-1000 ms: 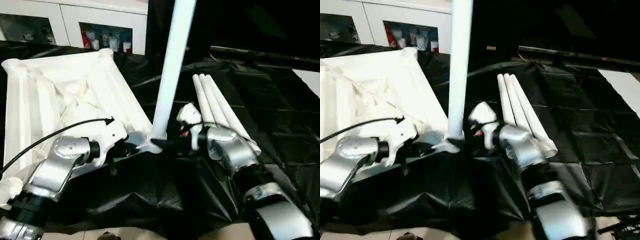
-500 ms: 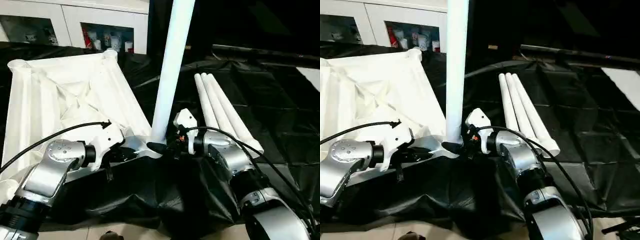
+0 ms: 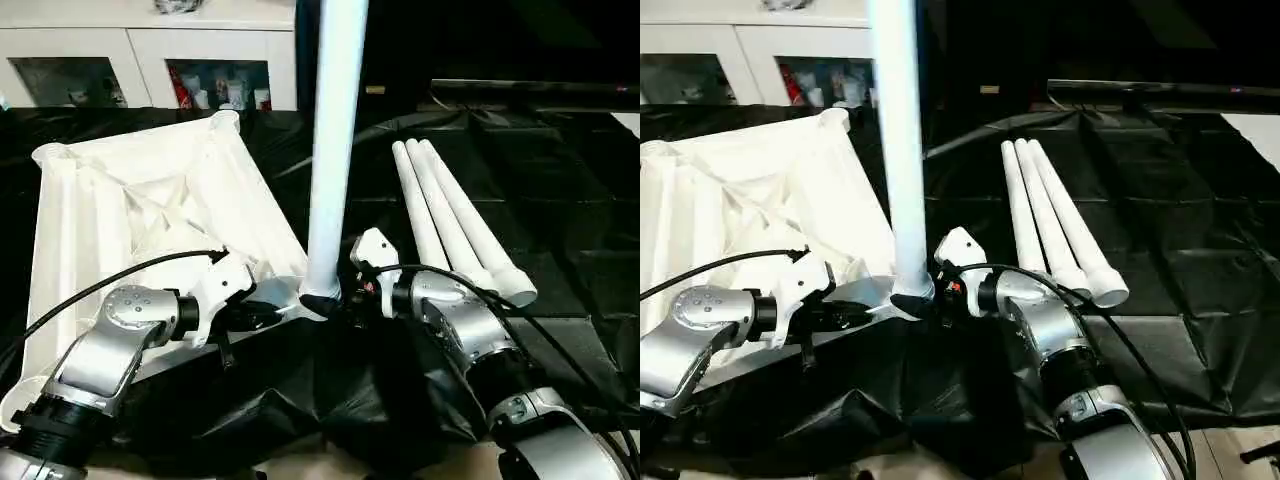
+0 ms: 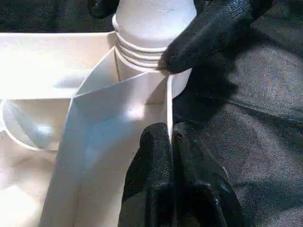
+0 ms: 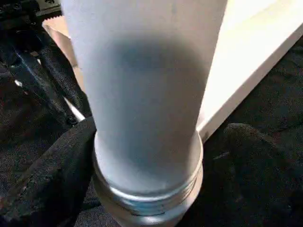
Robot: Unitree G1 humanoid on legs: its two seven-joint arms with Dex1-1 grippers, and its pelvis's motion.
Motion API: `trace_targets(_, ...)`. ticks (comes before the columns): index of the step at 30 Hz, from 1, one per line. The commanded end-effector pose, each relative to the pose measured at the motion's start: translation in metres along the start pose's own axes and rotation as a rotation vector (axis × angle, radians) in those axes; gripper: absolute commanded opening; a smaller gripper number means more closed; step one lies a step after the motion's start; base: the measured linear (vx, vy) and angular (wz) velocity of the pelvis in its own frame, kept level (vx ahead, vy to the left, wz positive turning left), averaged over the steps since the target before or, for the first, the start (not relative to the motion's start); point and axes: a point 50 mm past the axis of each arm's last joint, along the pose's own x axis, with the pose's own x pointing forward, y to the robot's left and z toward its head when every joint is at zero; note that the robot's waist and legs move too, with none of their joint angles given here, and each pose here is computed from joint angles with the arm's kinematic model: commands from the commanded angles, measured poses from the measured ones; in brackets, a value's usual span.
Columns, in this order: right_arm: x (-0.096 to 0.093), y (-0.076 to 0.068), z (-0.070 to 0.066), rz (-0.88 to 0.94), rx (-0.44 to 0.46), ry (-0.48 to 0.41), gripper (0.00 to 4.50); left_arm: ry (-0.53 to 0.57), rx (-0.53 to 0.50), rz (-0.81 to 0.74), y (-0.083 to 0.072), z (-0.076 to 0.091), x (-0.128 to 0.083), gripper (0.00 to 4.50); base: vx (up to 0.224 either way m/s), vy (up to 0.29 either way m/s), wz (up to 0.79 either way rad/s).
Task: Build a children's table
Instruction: Rotate leg to tighten
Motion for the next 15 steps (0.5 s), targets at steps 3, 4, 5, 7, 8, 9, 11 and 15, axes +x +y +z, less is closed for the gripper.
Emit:
trace_targets(3,-0.0030,-0.0014,0.0005,0.012,-0.006,0.006,3.95,0.059,0.041,-0.055,-0.0024,-0.0034,0.0058,0.00,0.000,0.000,0.00)
trace_targets(4,-0.0028,-0.0017,0.0005,0.014,-0.005,0.006,3.95,0.061,0.043,-0.056,-0.0017,-0.0033,0.0057,0.00,0.000,0.000,0.00)
trace_targets(5,-0.0026,-0.0019,0.0005,0.014,-0.004,0.006,3.84,0.062,0.045,-0.056,-0.0014,-0.0032,0.0056,0.00,0.000,0.000,0.00)
trace_targets(7,-0.0023,-0.0022,0.0006,0.014,-0.003,0.006,3.71,0.063,0.045,-0.055,-0.0009,-0.0033,0.0052,0.00,0.000,0.000,0.00)
trace_targets(8,-0.0016,-0.0029,0.0010,0.014,-0.002,0.008,3.71,0.063,0.046,-0.054,0.0001,-0.0034,0.0045,0.00,0.000,0.000,0.00)
trace_targets(9,-0.0013,-0.0037,0.0011,0.013,-0.001,0.010,3.56,0.063,0.044,-0.044,0.0014,-0.0034,0.0041,0.00,0.000,0.000,0.00)
trace_targets(11,-0.0007,-0.0045,0.0006,0.010,0.002,0.012,3.38,0.063,0.044,-0.041,0.0019,-0.0035,0.0040,0.00,0.000,0.000,0.00)
trace_targets(15,0.0017,-0.0036,-0.0018,0.000,0.029,0.004,2.94,0.055,0.027,-0.009,0.0042,-0.0032,0.0060,0.00,0.000,0.000,0.00)
